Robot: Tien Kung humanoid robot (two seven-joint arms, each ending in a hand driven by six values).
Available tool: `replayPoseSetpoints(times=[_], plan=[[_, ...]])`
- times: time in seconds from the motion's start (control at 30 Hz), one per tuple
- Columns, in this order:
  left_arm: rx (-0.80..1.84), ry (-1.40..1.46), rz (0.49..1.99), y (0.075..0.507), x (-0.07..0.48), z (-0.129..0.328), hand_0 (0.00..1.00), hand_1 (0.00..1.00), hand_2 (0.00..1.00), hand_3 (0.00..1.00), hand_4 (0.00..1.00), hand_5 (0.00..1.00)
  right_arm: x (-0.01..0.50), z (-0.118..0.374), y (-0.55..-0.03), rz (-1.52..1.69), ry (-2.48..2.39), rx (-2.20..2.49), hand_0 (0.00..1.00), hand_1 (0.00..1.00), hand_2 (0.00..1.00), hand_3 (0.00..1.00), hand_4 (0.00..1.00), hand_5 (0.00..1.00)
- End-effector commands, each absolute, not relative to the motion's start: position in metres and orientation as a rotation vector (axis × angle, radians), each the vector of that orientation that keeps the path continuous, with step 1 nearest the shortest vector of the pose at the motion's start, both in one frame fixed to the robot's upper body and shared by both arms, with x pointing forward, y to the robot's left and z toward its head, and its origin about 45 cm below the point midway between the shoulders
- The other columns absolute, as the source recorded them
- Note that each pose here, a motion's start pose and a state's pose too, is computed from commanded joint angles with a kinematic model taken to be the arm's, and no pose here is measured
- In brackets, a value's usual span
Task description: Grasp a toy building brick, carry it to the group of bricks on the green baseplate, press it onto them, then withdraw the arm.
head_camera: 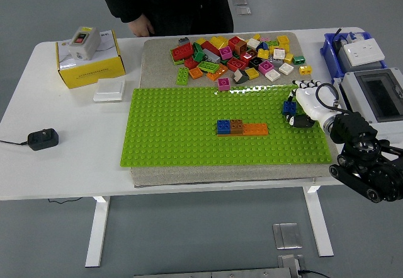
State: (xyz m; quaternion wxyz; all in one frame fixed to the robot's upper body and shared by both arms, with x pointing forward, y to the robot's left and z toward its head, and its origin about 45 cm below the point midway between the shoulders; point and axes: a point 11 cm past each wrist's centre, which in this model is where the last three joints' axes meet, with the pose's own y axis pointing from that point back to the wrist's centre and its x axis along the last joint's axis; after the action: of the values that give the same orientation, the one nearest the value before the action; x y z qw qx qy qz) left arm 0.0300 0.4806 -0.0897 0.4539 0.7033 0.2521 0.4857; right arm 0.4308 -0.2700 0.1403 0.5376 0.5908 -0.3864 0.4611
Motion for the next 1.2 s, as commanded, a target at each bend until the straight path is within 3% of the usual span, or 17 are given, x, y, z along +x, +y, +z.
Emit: replayPoseSetpoints(times=[0.47,0.5,0.9,1.2], plan=[[1.731,0.617,1.200,0.479,0.031,-0.090,0.637,0.608,0.587,0.713,0.405,0.706,0.432,0.145,-0.271,1.126,-0.943,1.410,0.998,0.998,0.998,0.580,0.572,0.381],[1.732,0.617,1.200,0.480,0.030,-0.090,0.637,0.608,0.588,0.715,0.408,0.704,0.432,0.145,-0.272,1.127,-0.944,1.411,0.998,0.998,0.998,0.574,0.380,0.281],[1.732,0.622,1.202,0.481,0.027,-0.090,0.637,0.608,0.587,0.718,0.409,0.702,0.429,0.163,-0.268,1.089,-0.988,1.474,0.998,0.998,0.998,0.560,0.393,0.302],[1.736,0.626,1.200,0.482,0.024,-0.090,0.636,0.608,0.587,0.719,0.410,0.703,0.397,0.163,-0.208,1.078,-0.941,1.678,0.998,0.998,0.998,0.560,0.404,0.310]])
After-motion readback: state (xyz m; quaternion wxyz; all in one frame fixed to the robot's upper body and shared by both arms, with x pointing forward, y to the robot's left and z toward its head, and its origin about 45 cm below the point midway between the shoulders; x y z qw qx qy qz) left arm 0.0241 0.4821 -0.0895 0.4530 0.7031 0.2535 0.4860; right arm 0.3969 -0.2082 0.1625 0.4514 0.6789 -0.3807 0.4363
